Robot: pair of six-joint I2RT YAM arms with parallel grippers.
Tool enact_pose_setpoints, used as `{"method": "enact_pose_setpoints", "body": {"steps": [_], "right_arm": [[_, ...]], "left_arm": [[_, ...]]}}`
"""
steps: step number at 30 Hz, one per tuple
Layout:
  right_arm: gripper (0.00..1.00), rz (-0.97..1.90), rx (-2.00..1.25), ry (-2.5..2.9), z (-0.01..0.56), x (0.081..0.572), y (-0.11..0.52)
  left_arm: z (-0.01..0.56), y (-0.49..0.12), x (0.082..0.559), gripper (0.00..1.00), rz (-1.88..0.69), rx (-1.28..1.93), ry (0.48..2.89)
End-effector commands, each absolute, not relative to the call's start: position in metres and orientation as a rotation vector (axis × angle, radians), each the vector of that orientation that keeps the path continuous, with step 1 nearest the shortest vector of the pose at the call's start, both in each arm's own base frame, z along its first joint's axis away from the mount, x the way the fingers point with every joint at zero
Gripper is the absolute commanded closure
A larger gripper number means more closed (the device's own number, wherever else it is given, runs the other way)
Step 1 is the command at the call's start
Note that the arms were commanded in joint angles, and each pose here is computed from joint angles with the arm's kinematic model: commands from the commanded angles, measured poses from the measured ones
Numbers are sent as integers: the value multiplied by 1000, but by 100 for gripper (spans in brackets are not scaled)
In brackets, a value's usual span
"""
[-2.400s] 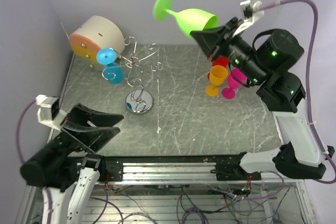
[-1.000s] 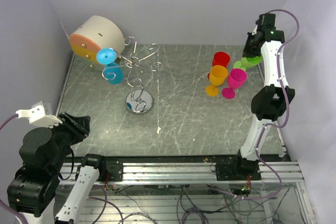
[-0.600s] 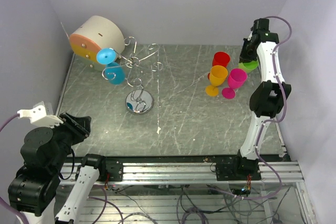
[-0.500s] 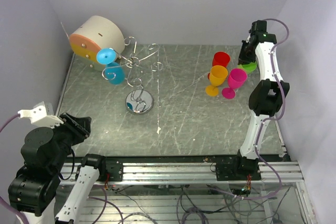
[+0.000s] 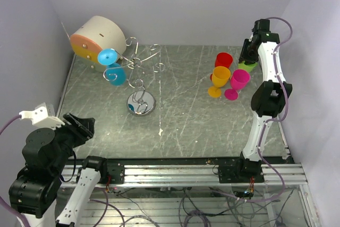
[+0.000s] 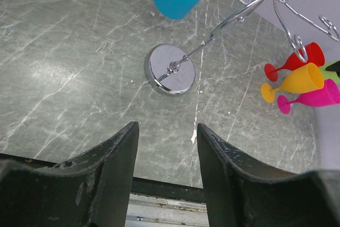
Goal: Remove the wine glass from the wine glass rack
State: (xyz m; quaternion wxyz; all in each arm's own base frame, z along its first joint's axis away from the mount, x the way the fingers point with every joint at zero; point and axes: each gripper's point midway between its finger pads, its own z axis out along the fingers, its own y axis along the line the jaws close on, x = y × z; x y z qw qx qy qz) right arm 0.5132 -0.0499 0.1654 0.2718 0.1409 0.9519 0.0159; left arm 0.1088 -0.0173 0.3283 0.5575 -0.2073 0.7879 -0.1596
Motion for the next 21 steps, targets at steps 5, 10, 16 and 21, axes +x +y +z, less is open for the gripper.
{"method": "enact_pose_setpoints", "body": {"steps": [5, 10, 16, 21], "right_arm": [[68, 36, 353, 2360, 266, 490, -45], [68, 53, 321, 2243, 322, 462, -35], [68, 137, 209, 2109, 371, 411, 2], [68, 188, 160, 2049, 376, 361, 20]], "left_arm": [[327, -23, 117, 31, -404, -502, 1878], [331, -17, 120, 30, -373, -530, 1870], [343, -17, 148, 30, -347, -558, 1868], [365, -37, 186, 30, -462, -586, 1858]]}}
